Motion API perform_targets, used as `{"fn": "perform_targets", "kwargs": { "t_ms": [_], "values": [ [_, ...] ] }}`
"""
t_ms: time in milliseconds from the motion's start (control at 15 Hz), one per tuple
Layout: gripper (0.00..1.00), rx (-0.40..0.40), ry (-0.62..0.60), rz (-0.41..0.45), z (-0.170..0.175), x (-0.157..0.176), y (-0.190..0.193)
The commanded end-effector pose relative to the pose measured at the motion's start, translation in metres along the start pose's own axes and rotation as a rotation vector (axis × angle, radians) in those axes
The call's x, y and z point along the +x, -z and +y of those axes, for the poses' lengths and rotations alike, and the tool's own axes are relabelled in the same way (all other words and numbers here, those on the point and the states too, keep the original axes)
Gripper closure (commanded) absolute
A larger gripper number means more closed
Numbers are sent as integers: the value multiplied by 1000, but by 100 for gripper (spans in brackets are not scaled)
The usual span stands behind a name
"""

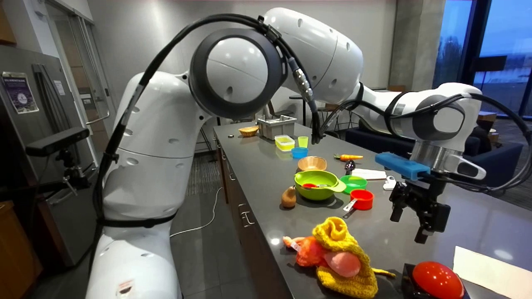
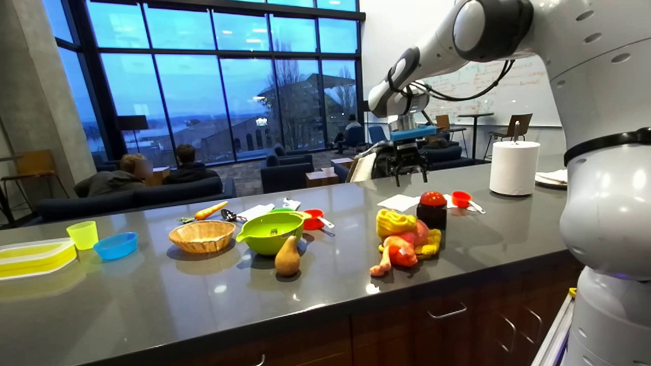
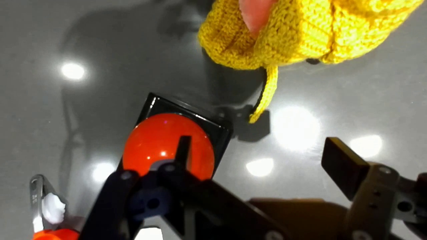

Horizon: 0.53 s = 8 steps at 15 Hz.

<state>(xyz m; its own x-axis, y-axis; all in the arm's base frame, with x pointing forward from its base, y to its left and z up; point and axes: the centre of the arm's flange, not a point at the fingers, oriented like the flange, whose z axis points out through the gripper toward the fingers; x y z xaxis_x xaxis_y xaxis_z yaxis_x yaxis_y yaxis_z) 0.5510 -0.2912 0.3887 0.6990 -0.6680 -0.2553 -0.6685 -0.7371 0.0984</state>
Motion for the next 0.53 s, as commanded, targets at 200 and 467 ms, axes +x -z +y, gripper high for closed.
{"fn": "perform_targets", "kwargs": {
  "t_ms": [200,467],
  "values": [
    [0,-15,10,-7,33,31,8],
    [25,-11,2,-15,53,37,1]
  ]
}}
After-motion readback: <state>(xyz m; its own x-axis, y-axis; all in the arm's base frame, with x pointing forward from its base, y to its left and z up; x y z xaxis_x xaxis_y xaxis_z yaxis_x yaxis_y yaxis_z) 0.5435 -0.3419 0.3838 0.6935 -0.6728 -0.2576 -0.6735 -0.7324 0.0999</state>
